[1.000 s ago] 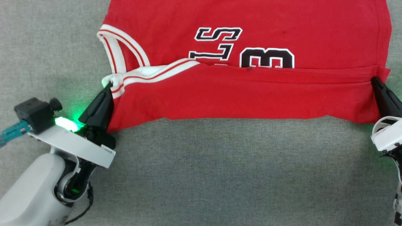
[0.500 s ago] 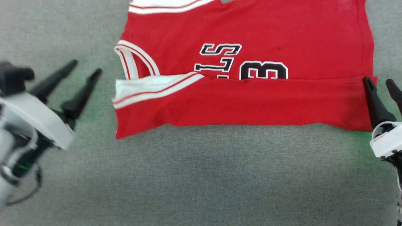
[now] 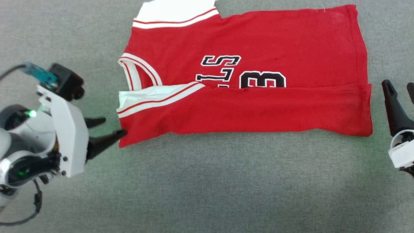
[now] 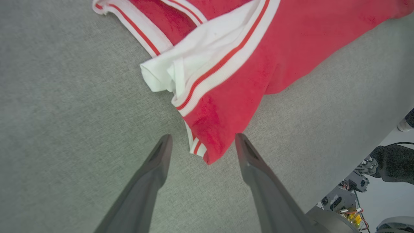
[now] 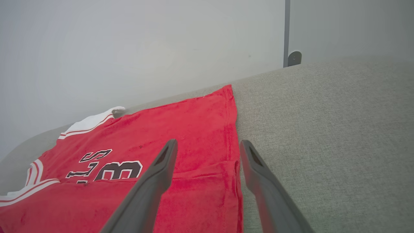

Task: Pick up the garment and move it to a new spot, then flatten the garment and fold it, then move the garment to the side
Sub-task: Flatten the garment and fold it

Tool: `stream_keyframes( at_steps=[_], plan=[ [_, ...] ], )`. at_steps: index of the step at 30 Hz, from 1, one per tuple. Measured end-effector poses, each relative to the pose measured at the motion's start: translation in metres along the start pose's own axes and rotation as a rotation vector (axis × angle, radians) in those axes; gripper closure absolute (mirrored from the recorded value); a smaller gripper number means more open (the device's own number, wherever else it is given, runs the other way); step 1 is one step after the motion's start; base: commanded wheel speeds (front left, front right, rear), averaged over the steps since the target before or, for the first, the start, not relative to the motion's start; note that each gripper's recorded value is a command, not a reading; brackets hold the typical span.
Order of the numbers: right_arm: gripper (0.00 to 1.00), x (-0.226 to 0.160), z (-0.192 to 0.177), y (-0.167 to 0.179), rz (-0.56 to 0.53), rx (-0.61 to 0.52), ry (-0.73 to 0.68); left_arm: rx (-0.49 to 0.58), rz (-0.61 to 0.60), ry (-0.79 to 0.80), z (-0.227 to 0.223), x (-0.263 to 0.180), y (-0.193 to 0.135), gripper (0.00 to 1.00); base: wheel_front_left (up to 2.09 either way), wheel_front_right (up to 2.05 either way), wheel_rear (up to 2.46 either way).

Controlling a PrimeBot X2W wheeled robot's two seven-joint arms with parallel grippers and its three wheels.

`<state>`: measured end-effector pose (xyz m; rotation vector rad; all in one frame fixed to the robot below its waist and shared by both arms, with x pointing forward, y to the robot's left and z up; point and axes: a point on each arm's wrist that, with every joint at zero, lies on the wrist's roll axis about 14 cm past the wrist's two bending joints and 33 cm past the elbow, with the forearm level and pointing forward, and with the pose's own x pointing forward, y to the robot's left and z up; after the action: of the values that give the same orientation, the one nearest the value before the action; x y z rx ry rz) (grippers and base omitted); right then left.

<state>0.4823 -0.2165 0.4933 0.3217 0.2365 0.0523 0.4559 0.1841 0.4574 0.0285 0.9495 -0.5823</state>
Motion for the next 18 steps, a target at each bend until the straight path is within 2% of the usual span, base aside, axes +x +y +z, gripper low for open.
stream_keyframes(
  at_steps=[8, 18],
  plan=[
    [0.00, 0.002, -0.012, -0.007, -0.020, 0.014, 0.017, -0.081, -0.078, 0.092, -0.015, 0.037, -0.011, 0.00, 0.00, 0.00, 0.00],
    [0.00, -0.004, -0.013, -0.023, -0.062, 0.004, 0.022, -0.126, -0.101, 0.167, -0.028, 0.061, -0.003, 0.00, 0.00, 0.00, 0.00]
  ],
)
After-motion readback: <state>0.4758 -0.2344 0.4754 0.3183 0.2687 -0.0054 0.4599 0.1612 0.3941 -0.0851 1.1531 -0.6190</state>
